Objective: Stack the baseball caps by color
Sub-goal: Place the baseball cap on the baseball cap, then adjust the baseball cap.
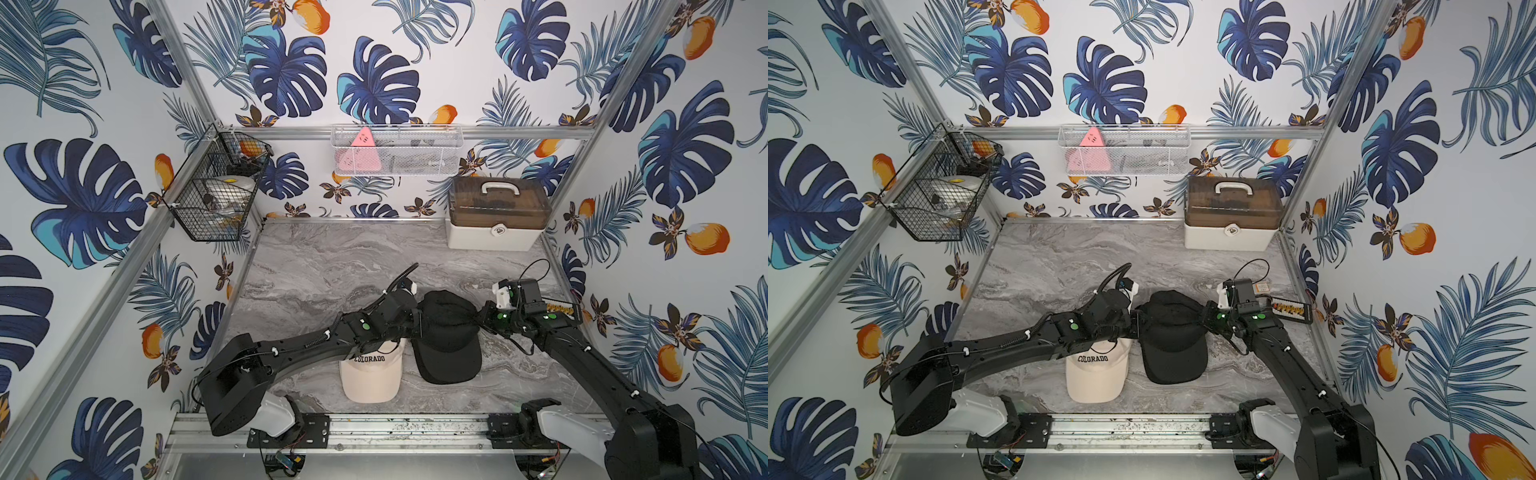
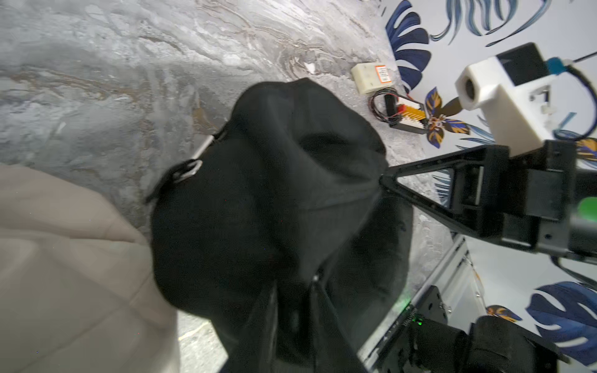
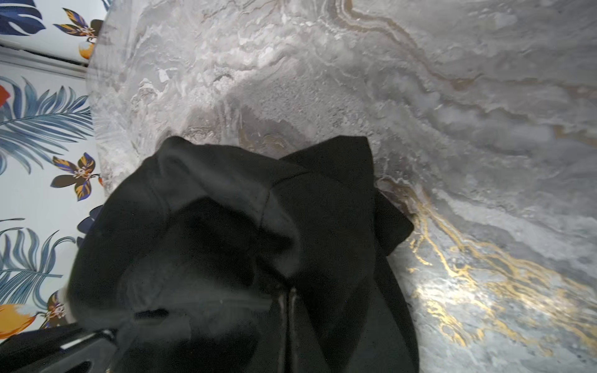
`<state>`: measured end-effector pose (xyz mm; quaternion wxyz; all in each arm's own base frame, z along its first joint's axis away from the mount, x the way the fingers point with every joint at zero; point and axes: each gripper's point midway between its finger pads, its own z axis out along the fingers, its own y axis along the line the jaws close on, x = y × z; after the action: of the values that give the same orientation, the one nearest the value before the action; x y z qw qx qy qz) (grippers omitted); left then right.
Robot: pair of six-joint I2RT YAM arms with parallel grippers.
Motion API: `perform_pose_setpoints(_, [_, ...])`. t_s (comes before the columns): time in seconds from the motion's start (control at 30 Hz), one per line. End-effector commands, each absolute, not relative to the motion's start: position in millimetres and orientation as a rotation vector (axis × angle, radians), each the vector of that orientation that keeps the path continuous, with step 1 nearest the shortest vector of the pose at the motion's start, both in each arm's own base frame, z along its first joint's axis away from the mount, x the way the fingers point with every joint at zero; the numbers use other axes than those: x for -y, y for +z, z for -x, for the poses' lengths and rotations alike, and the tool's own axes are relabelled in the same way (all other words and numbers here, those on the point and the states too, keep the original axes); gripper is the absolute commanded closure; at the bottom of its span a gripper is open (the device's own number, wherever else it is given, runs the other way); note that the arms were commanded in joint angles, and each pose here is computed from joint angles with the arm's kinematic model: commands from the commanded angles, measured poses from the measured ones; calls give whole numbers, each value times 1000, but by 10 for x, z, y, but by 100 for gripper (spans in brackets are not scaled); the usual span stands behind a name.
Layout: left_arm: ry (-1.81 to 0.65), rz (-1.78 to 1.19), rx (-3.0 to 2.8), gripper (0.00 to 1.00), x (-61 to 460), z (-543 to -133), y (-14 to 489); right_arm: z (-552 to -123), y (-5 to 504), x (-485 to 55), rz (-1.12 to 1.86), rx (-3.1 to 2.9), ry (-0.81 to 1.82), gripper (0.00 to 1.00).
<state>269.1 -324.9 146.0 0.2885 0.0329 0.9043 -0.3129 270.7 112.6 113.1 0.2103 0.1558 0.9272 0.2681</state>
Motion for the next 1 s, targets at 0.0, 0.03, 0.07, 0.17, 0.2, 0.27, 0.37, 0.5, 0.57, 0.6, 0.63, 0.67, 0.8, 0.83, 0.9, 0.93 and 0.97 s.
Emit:
perform_pose_setpoints(0.0, [-730, -102, -2430, 66, 3127, -2717, 1381, -2763, 1120, -1036, -450, -2556, 676, 75])
perform_pose_setpoints(0.03, [-720, -110, -2429, 61, 3123, -2716, 1390, -2757, 1137, -1040, -450, -2555, 681, 66])
perform_pose_setpoints(0.07, [-711, -113, -2421, 57, 3114, -2733, 1424, -2751, 1162, -1038, -451, -2553, 682, 57])
perform_pose_setpoints(0.17, [-664, -129, -2397, 49, 3062, -2774, 1540, -2727, 1246, -1000, -455, -2549, 656, 32])
perform_pose_setpoints(0.2, [-646, -133, -2387, 47, 3037, -2792, 1590, -2722, 1275, -978, -456, -2547, 640, 27])
perform_pose_setpoints(0.27, [-600, -138, -2364, 45, 2974, -2832, 1709, -2732, 1377, -924, -444, -2530, 598, 18])
perform_pose_setpoints(0.37, [-550, -157, -2324, 44, 2907, -2896, 1915, -2773, 1579, -858, -422, -2491, 549, 11])
perform_pose_setpoints(0.5, [-585, -306, -2302, 43, 3117, -2926, 2105, -2883, 1793, -930, -355, -2439, 591, 8])
perform_pose_setpoints(0.57, [-586, -394, -2334, 43, 3267, -2941, 2096, -2938, 1810, -985, -327, -2437, 618, 7])
perform_pose_setpoints(0.6, [-579, -415, -2351, 43, 3311, -2959, 2075, -2950, 1794, -1018, -317, -2444, 636, 7])
perform_pose_setpoints(0.63, [-565, -431, -2371, 43, 3350, -2980, 2037, -2960, 1761, -1054, -309, -2457, 657, 7])
perform_pose_setpoints(0.67, [-559, -438, -2386, 43, 3382, -2996, 1994, -2969, 1716, -1084, -304, -2470, 674, 7])
perform_pose_setpoints(0.8, [-598, -430, -2405, 43, 3494, -3038, 1838, -2968, 1462, -1088, -321, -2546, 657, 6])
perform_pose_setpoints(0.83, [-605, -429, -2413, 43, 3518, -3053, 1786, -2956, 1387, -1079, -330, -2568, 646, 6])
perform_pose_setpoints(0.9, [-597, -433, -2433, 43, 3559, -3085, 1665, -2931, 1275, -1068, -353, -2589, 639, 6])
perform_pose_setpoints(0.93, [-589, -437, -2441, 43, 3580, -3112, 1597, -2920, 1232, -1059, -366, -2593, 636, 6])
perform_pose_setpoints(0.97, [-584, -435, -2449, 44, 3596, -3143, 1537, -2905, 1192, -1049, -378, -2593, 633, 6])
